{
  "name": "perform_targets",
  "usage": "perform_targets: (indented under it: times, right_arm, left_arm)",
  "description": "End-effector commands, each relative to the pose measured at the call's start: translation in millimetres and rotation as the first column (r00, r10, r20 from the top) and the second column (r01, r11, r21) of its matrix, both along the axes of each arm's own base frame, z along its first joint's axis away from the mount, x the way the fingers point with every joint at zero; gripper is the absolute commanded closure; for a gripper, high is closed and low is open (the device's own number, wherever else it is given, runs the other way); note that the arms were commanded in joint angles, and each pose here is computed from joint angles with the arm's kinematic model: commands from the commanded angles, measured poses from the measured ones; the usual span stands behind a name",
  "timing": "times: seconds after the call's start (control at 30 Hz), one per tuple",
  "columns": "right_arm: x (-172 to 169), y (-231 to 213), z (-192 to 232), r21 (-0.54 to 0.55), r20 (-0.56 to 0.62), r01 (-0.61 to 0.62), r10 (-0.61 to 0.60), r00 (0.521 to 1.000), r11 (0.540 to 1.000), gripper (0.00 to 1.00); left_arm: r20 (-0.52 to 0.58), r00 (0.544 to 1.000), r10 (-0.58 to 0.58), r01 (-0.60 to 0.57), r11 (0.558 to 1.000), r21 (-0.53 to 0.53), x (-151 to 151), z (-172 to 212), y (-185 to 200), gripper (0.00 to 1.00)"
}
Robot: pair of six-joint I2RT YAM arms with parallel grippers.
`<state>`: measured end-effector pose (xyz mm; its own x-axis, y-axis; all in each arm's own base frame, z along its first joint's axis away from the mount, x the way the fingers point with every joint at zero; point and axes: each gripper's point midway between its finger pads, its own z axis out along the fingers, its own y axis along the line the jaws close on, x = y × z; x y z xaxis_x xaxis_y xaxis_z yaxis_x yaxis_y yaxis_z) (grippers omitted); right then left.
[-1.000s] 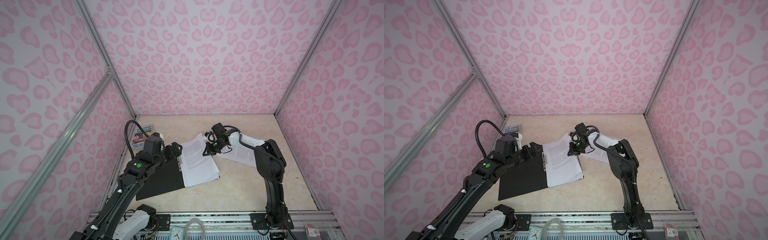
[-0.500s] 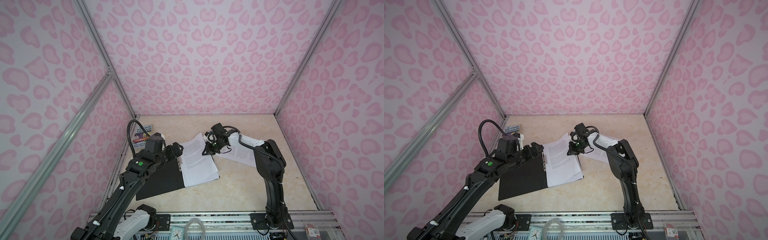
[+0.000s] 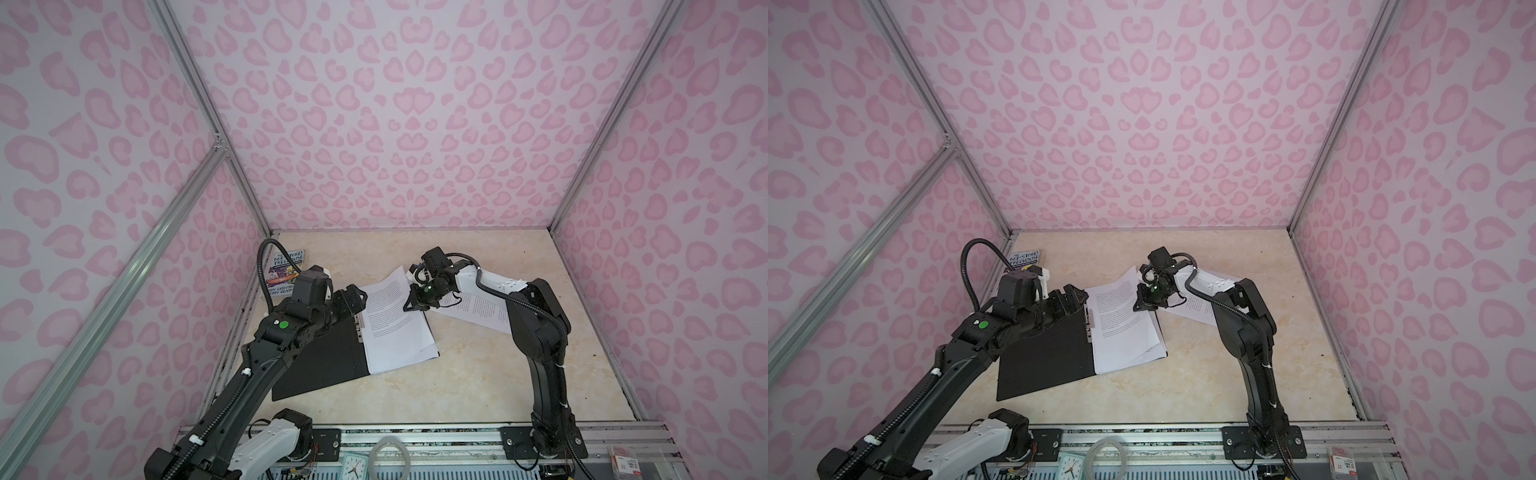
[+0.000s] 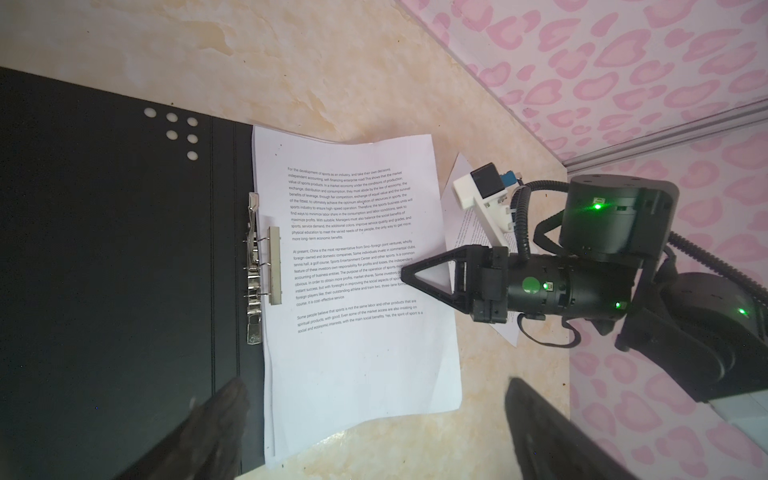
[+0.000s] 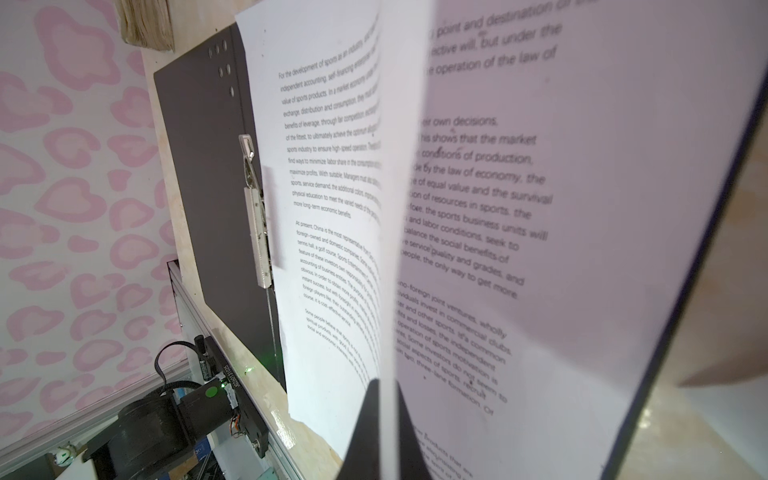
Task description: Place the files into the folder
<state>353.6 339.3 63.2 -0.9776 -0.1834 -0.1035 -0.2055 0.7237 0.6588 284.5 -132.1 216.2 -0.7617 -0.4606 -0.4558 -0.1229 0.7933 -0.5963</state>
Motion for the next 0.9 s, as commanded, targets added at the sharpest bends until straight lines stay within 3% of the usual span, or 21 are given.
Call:
perform_targets:
  times: [0.0,0.4,0.87]
  right_arm:
    - [-1.8,1.1,-5.9,-0.001,-0.008,-0.006,0.006,1.0,1.0,1.0]
    - [-3.4,1.2,-6.8,-0.008,-0.011,-0.01,0.01,1.0,1.0,1.0]
    - [-3.6,-4.4,-3.7,-0.034,0.008,-0.003,0.004,1.0,0.999,0.67]
  left_arm:
    - [0.031,0.999,-0.004,0.005,1.0,-0.009,5.1,7.1,-2.2,0.03]
    - [0.03,1.0,0.0,0.0,1.0,-0.007,4.8,5.8,-1.4,0.03]
    - [0.029,1.0,0.004,-0.003,1.0,-0.007,5.0,5.2,-0.9,0.03]
